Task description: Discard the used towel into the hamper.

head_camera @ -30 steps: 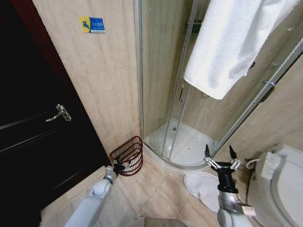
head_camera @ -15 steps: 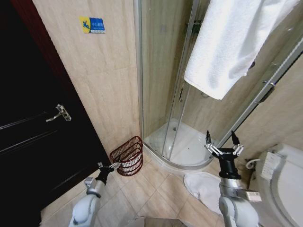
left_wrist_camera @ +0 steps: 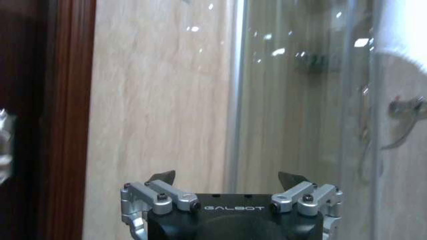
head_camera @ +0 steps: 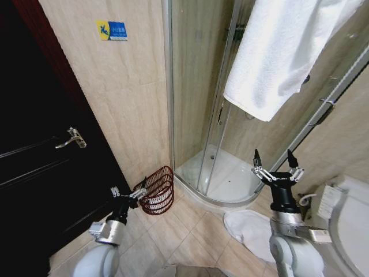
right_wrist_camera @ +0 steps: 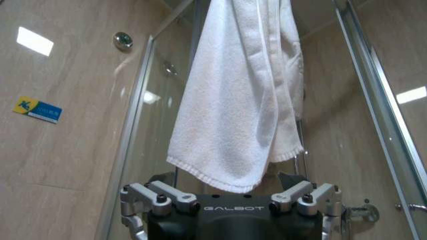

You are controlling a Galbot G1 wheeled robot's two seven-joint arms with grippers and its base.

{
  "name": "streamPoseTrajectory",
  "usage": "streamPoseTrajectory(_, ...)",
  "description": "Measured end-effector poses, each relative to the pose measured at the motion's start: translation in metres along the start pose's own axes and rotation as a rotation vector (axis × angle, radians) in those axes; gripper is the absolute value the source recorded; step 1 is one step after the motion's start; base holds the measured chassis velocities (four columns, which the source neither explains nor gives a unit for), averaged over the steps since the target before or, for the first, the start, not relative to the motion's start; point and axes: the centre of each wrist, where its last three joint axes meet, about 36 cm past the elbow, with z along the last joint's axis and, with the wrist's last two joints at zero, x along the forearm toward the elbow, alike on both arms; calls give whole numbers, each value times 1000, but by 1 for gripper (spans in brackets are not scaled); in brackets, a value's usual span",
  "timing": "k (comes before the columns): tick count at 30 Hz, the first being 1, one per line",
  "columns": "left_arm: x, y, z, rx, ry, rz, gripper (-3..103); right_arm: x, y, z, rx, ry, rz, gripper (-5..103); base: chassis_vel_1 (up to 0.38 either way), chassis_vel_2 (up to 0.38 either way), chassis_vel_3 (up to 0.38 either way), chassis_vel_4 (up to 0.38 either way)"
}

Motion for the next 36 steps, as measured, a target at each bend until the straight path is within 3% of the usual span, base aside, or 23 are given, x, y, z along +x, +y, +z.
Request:
streamPoseTrajectory(16,5,-34,2,73,32,81,100,1,-2,-16,15,-20,12,100,0,0,0,0)
streamPoseTrajectory(36,5,-37,5,72,33,86,100,-1,-13,-32,33,-81,39,100,0,0,0,0)
